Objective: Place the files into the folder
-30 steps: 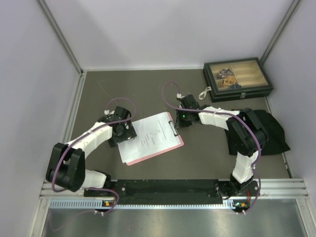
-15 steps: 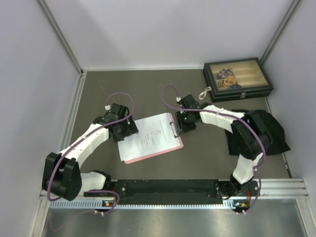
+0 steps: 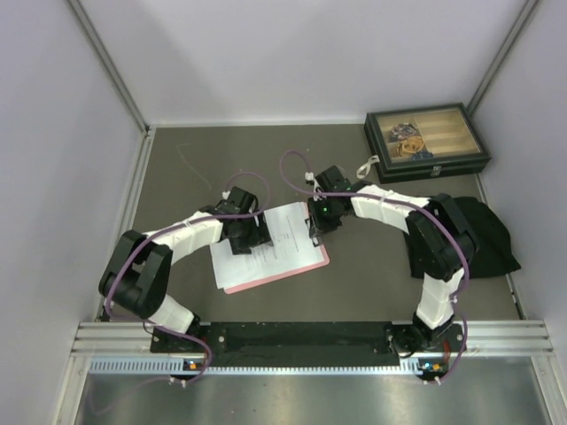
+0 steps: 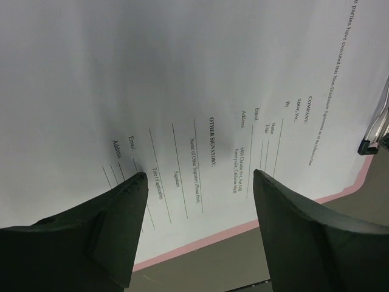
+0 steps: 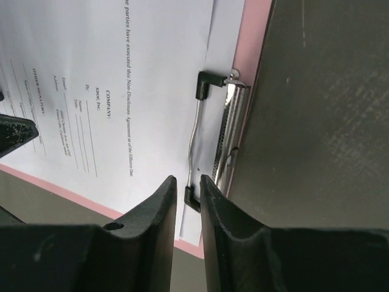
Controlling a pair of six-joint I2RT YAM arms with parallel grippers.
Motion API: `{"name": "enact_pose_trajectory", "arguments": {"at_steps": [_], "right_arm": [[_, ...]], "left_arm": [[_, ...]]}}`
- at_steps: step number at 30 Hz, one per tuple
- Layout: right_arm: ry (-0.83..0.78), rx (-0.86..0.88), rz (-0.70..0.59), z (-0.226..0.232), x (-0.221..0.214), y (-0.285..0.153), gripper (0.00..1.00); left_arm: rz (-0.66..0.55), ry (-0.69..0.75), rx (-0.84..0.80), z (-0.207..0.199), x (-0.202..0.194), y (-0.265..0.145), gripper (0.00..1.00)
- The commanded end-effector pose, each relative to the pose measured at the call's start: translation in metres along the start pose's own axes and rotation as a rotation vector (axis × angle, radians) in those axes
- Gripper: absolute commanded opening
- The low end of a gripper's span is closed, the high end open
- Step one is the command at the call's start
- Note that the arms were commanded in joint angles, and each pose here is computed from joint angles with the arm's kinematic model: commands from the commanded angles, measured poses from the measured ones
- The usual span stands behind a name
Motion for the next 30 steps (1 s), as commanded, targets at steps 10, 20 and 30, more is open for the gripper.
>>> {"name": "enact_pose_trajectory", "arguments": {"at_steps": [10, 20, 30], "right_arm": [[-0.032, 0.051, -0.051, 0.008, 0.024, 0.019, 0.22], [0.139, 0.062, -0.039, -0.011, 0.005, 0.035, 0.06], [0.15, 0.218, -0.067, -0.021, -0.018, 0.04, 0.0]], "left_arm": [[-0.036, 0.004, -0.014, -0.003, 0.002, 0.01, 0.73], [-0.018, 0.017, 0.011, 0.001, 0.0, 0.014, 0.73], [-0.003, 0.037, 0.072, 0.005, 0.001, 0.021, 0.73]]}}
Point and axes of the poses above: each gripper's point midway between its finger pads, its own y axis out along the fingers, its own z axis along the line the jaws close on, x = y × z, the point moved 10 cm from there along -y, back along the fingers, and after that the axes turned 4 degrees about -y, right-handed, at the moved point
